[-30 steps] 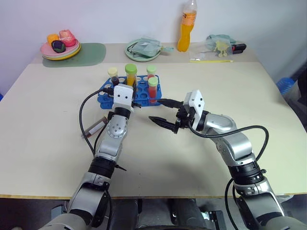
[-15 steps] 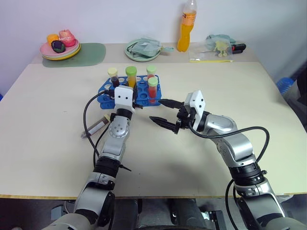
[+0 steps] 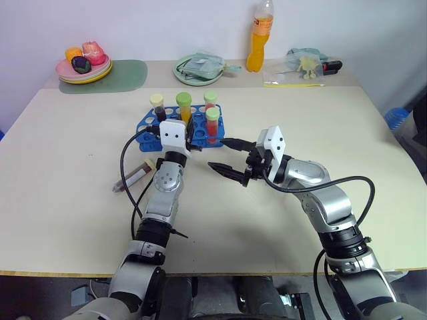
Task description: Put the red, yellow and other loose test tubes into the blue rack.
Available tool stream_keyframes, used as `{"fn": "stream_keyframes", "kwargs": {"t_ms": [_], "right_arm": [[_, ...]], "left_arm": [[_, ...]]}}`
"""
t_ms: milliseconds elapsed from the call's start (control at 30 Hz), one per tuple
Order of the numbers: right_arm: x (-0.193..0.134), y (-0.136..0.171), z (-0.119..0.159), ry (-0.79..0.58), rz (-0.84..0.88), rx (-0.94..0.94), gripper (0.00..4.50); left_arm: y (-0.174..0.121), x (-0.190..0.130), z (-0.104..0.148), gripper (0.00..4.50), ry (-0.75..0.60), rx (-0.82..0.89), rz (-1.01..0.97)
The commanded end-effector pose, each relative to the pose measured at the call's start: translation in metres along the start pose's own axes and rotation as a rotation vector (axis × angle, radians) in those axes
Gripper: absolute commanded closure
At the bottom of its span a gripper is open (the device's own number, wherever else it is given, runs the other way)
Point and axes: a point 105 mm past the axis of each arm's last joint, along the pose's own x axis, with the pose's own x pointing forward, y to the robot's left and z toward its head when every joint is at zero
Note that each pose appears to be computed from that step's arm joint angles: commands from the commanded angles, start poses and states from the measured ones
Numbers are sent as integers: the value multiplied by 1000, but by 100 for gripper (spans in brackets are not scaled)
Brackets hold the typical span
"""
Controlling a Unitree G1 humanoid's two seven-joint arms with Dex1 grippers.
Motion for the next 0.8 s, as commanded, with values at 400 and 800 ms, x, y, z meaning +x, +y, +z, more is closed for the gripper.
{"fn": "stream_keyframes", "kwargs": {"t_ms": [400,800], "right_arm": [[-2,3,13,-42,8,-41,77],[-1,3,12,-44,9,-39,77]], "left_arm": [[9,-2,8,383,-49,86,37],[-2,-2,5,383,-34,32,-3]]}}
